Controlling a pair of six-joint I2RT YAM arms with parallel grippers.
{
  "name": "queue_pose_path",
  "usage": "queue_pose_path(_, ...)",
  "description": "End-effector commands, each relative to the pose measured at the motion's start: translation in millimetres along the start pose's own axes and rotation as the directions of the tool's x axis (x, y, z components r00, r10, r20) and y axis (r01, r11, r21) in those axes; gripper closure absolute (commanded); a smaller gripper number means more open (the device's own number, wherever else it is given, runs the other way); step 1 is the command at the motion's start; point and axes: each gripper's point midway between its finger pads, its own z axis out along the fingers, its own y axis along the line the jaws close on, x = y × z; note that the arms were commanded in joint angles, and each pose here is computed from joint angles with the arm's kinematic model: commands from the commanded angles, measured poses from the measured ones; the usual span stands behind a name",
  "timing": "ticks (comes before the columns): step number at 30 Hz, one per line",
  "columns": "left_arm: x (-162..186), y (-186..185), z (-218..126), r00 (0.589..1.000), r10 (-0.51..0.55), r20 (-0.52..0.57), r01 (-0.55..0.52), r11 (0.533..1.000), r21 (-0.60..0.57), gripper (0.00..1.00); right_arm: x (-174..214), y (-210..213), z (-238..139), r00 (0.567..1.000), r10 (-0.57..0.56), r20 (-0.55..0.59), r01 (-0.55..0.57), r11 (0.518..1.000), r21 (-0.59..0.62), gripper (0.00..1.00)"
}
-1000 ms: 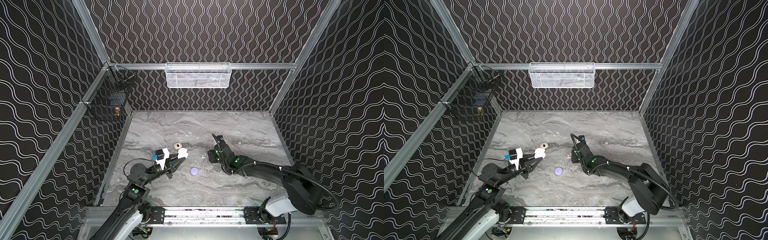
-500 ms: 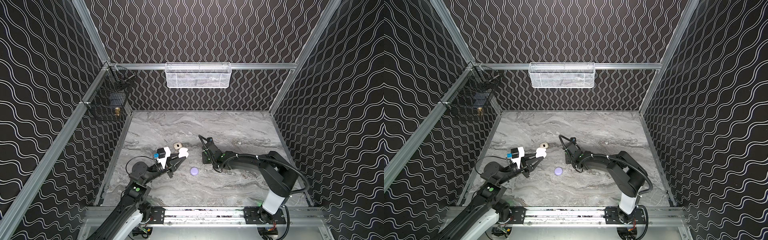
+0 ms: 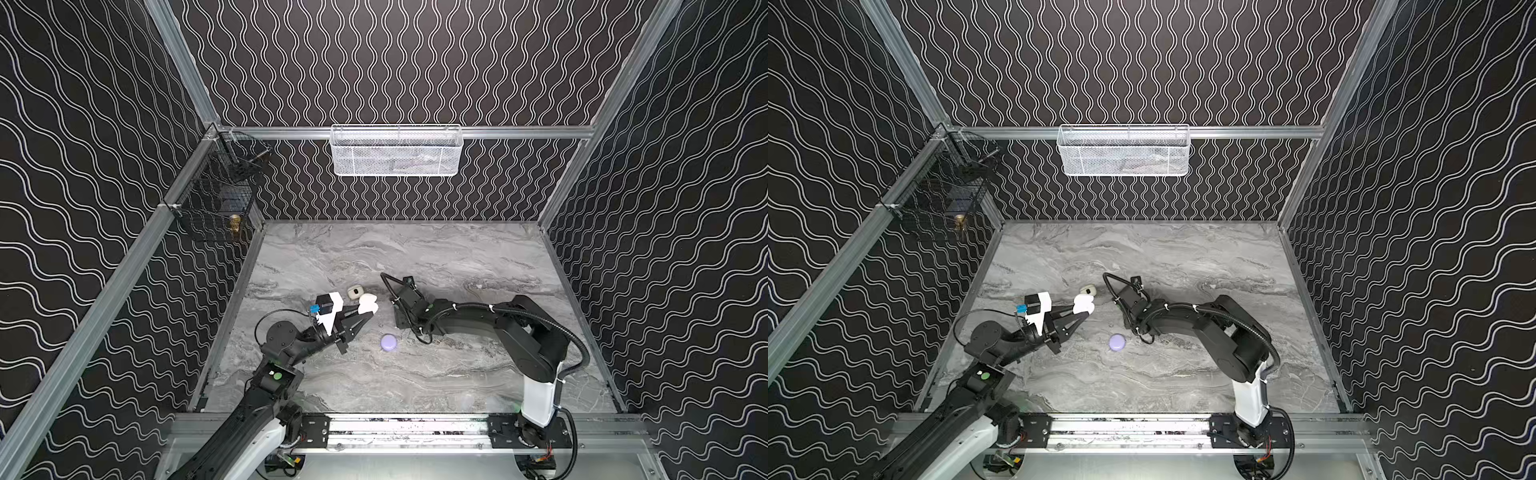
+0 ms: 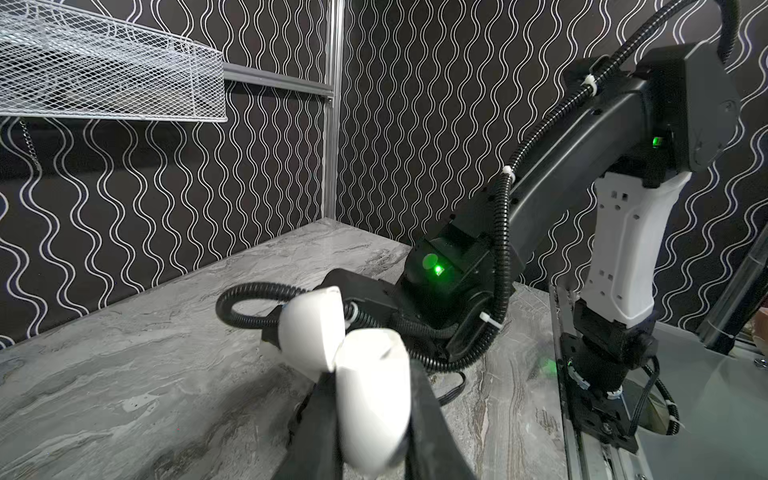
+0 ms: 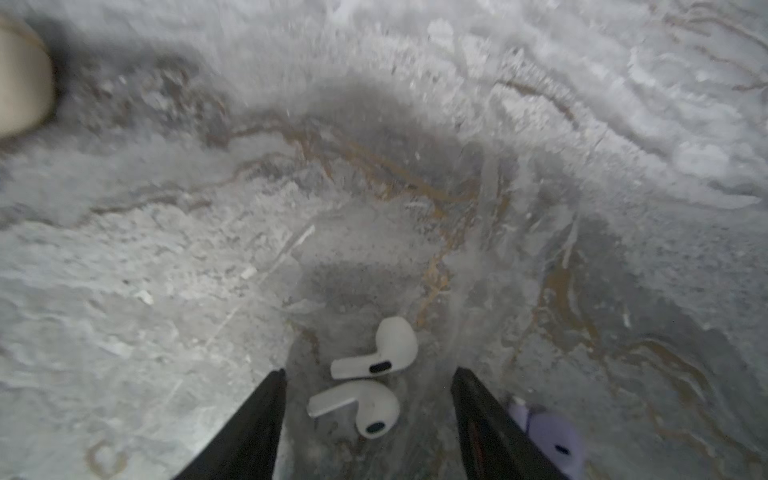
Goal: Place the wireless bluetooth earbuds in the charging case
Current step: 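Move the right gripper over the white earbuds on the table, then lower the right gripper and align it over one white earbud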
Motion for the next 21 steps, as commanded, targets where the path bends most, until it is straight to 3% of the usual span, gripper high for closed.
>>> queue_pose_path(1,-12.2,-1.9,-0.4,0.999,0.034,0.039,-0.034,0.999,0.003,1.0,4.6,-5.5,0.1,1.0,-0.025,-0.013,0.026,0.999,0.045,0.32)
queue_pose_path(17,-13.4,-3.1,-0.8,0.999,0.03,0.043,-0.03,1.0,0.008,1.0,8.7,-27.7,-34.1,0.999,-0.009,0.053,0.008,1.0,0.018,0.33)
queue_pose_path(21,-13.1,-2.9,-0.9,0.999,0.031,0.043,-0.032,0.999,0.007,1.0,2.6,-18.9,-41.9,0.998,0.003,0.068,0.0,0.999,-0.038,0.33)
